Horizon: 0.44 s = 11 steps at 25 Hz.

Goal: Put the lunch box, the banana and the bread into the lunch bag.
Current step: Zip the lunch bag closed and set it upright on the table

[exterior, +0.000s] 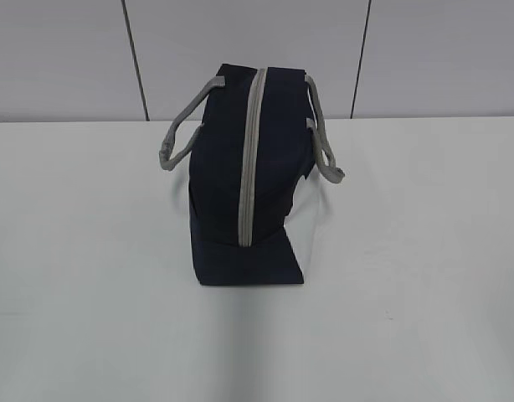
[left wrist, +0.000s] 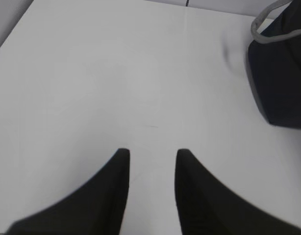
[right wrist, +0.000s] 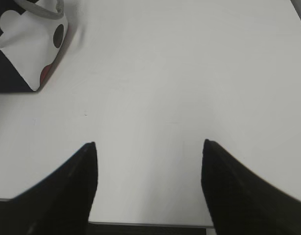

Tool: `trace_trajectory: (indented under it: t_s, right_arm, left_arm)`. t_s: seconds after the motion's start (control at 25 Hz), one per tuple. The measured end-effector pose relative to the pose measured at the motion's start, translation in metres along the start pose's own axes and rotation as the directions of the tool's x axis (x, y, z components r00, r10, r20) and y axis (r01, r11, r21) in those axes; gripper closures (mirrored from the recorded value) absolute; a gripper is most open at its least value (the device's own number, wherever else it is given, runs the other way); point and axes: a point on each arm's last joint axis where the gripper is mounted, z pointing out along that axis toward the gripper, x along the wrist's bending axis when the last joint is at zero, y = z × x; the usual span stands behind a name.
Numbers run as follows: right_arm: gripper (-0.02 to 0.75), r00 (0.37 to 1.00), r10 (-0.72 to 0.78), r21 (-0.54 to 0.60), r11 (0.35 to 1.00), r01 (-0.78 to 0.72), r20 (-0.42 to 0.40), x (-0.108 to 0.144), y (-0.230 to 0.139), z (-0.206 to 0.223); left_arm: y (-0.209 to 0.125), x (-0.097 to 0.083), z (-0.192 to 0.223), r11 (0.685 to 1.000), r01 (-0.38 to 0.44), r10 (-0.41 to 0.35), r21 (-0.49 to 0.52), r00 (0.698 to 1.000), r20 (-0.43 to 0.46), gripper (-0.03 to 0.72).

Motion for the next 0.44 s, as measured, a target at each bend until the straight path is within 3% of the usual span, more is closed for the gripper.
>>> trace_trajectory:
  t_s: [0.44]
  right_arm:
    - [0.246,1.0,0.0,0.0,1.0,0.0,0.0,0.0,0.0,0.0]
  left_arm:
    - [0.0,0.0001,0.0001,1.0,-0.005,0.005,0.001,1.0,0.01,0.445]
